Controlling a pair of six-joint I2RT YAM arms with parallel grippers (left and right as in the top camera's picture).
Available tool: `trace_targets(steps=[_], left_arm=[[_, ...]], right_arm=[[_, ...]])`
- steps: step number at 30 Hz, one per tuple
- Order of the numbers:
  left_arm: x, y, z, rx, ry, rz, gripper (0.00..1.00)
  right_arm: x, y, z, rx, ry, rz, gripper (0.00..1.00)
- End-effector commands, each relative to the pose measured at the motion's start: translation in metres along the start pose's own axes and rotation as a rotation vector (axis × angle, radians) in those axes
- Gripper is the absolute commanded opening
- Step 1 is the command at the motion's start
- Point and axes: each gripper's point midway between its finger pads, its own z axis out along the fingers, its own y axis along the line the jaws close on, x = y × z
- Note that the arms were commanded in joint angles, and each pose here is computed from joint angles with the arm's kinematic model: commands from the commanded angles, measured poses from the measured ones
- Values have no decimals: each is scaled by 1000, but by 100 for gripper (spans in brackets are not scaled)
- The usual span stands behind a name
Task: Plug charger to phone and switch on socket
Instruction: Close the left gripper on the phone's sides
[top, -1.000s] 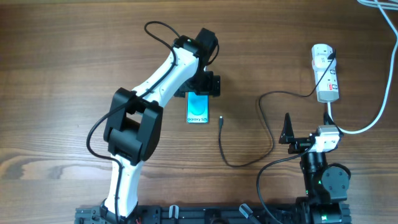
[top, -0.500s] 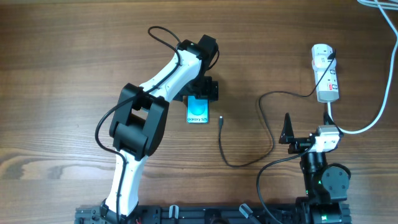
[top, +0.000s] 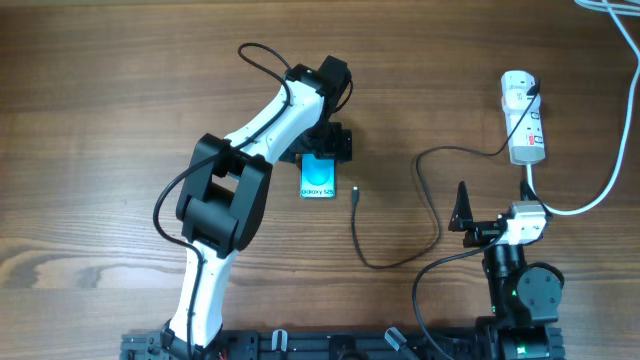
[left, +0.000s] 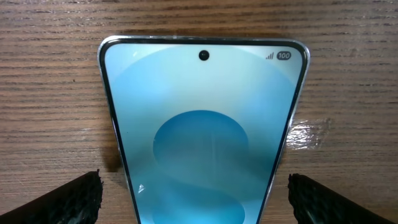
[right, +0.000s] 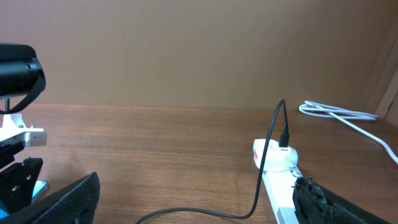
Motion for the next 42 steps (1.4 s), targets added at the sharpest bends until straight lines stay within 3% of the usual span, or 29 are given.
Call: trace_targets(steps=[1,17,21,28,42], left_arm=[[3,2,9,-19,16,-18,100],[10,3,29,-27,73,-20,100],[10,3,29,-27,72,-20,96],[10,3,29,-27,72,-20,79],[5,-1,14,-8,45,-40,74]], right_arm=[[-2,-4,0,21,-12,0,100],[-2,-4,0,21,-12,0,100],[-2,-4,0,21,-12,0,100],[-2,-4,0,21,-12,0,100],[-2,-4,0,21,-12,0,100]])
